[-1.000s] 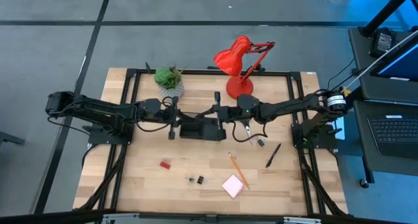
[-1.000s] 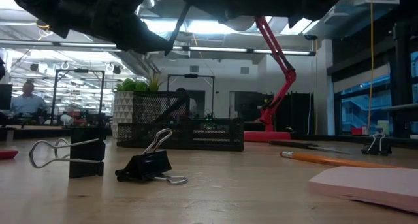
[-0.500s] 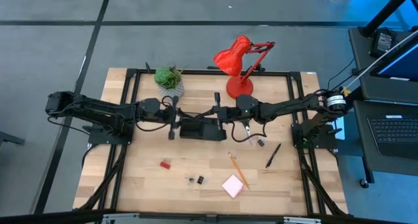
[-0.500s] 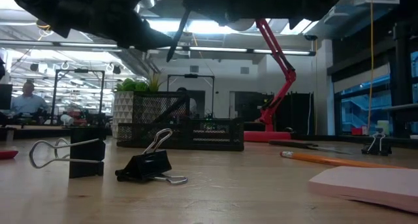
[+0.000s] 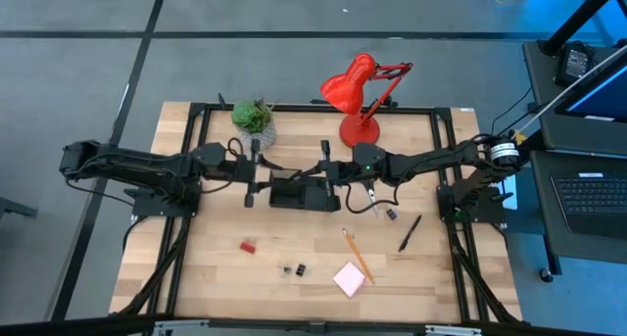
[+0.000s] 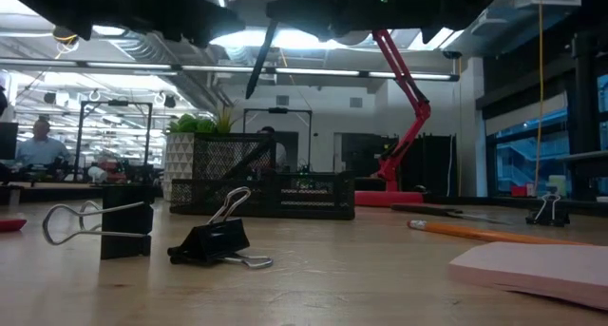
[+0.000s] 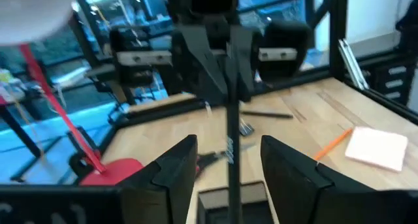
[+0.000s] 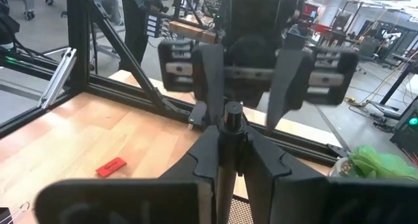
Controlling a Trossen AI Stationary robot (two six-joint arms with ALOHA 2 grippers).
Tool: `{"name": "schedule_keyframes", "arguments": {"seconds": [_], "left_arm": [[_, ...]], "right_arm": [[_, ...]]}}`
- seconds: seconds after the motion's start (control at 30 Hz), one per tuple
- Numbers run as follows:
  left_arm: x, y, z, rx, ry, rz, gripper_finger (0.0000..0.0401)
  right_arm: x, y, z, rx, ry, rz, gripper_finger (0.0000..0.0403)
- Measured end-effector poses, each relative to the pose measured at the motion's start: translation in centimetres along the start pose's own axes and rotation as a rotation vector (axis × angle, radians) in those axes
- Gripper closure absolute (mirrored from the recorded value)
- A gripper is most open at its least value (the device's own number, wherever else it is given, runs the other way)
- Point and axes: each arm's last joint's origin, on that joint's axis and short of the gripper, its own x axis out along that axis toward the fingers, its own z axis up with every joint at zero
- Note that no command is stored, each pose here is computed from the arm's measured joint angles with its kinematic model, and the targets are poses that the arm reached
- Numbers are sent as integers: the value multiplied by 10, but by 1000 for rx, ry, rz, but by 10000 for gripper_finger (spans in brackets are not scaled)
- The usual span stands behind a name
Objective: Pick and place office supplies into organizer
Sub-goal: Put the left black pen into the black desk organizer
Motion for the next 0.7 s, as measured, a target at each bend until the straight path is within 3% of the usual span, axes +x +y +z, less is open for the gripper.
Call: {"name": "schedule_keyframes", "arguments": {"seconds": [0.7], "left_arm": [[-4, 0, -7, -2, 99, 29, 245]], "right_arm": [[19, -22, -50, 152, 5, -22, 354]]}}
